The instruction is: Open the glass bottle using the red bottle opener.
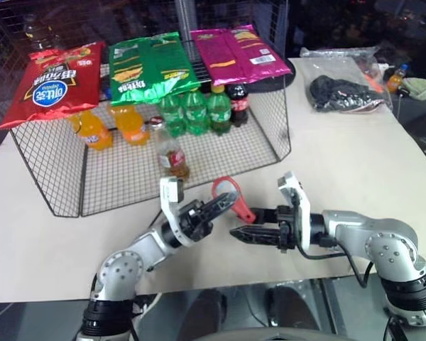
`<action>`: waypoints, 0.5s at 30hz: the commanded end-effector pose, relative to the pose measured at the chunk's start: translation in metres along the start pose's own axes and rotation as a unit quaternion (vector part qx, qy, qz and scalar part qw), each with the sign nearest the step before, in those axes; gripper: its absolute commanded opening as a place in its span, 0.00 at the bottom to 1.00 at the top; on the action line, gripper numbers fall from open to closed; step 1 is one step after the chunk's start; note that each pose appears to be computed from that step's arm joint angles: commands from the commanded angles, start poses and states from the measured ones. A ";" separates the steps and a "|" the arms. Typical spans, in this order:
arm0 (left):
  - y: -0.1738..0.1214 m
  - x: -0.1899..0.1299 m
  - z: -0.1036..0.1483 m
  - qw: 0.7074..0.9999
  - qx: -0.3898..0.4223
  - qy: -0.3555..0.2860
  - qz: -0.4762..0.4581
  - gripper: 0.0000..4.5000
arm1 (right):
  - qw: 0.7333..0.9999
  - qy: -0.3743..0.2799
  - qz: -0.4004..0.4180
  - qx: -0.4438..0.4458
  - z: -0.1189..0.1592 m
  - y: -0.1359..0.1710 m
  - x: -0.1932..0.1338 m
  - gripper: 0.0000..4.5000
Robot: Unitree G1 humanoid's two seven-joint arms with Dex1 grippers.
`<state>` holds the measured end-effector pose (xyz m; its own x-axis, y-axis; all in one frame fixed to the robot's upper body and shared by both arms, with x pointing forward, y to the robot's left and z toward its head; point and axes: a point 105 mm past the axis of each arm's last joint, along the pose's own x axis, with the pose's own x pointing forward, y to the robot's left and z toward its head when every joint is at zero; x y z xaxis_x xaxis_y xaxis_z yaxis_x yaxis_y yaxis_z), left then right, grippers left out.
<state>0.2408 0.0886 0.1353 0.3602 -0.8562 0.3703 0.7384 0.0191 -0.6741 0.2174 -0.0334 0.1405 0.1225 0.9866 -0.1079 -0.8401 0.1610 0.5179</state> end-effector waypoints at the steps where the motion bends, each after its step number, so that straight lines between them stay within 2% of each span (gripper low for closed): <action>1: -0.001 0.001 -0.004 1.000 0.007 0.006 -0.007 0.00 | 1.000 -0.003 0.025 -0.007 0.007 0.010 0.001 0.30; 4: 0.000 0.000 -0.006 1.000 0.007 0.010 -0.006 0.00 | 1.000 0.001 0.028 -0.005 0.007 0.010 0.000 0.01; 10: -0.001 0.000 -0.017 0.999 0.007 0.044 -0.019 0.00 | 0.999 0.011 0.035 0.004 0.006 0.012 0.000 0.00; 14: 0.003 0.002 -0.011 0.999 0.037 0.035 -0.012 0.00 | 0.999 0.013 0.031 0.010 0.007 0.008 -0.001 0.00; 15: 0.003 0.003 -0.010 0.998 0.043 0.033 -0.013 0.08 | 0.999 0.013 0.028 0.011 0.008 0.007 -0.002 0.00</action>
<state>0.2347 0.0843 0.1333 0.2893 -0.8773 0.3830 0.7907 -0.0066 -0.6122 0.2176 -0.0377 0.1358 0.0856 0.9877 -0.1305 -0.7992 0.1463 0.5831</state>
